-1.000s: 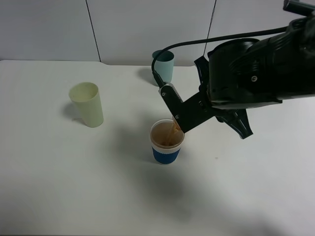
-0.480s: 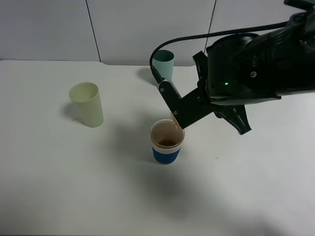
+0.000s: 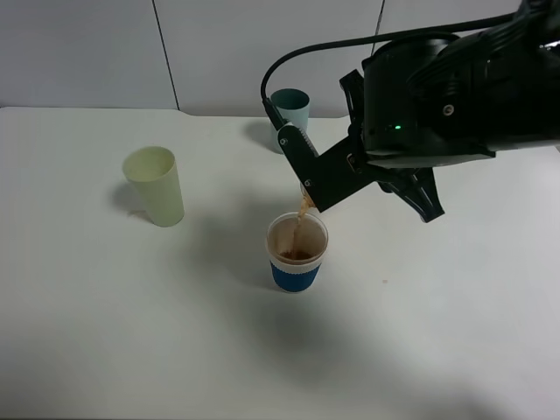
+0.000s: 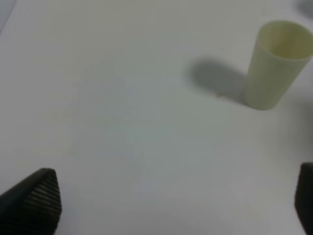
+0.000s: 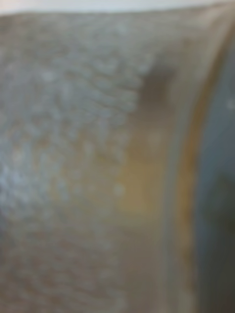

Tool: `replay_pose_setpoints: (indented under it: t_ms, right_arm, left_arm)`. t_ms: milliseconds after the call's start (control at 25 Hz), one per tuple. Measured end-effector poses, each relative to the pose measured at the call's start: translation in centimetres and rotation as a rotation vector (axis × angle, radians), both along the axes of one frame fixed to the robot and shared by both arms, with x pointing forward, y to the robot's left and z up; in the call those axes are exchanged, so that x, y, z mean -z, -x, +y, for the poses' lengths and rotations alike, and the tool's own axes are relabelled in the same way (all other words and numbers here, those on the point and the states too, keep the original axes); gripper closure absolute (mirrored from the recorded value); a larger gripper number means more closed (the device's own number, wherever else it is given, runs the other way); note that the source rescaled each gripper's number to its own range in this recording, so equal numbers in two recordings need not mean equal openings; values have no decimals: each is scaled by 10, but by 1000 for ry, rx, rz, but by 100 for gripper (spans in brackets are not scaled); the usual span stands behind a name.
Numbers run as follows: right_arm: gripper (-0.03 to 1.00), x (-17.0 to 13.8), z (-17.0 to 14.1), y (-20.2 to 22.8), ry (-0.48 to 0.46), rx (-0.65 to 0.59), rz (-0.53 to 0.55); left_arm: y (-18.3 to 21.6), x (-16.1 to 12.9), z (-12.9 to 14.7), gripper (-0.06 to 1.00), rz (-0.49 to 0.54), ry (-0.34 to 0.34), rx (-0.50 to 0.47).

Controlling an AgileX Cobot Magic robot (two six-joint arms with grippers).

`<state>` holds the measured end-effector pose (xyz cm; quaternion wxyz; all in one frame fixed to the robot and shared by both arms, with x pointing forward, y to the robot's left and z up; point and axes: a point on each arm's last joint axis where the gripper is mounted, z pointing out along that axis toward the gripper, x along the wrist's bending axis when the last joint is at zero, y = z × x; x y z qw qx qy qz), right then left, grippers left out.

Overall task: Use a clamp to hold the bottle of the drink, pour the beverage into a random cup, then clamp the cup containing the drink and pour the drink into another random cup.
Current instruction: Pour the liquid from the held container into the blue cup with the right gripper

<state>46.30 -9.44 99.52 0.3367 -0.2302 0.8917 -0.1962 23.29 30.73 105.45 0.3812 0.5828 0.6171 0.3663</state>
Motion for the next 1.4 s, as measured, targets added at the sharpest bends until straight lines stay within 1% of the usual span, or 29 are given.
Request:
replay_pose_setpoints:
  t_ms: [200, 1160, 1400]
  right_arm:
    - [96, 0, -1, 0, 32, -13, 7]
    - [96, 0, 3, 4, 77, -71, 18]
    - [96, -1, 1, 4, 118, -90, 25]
  left_arm:
    - [0, 0, 0, 5, 0, 0, 0]
    - [0, 0, 0, 5, 0, 0, 0]
    - [0, 0, 0, 5, 0, 0, 0]
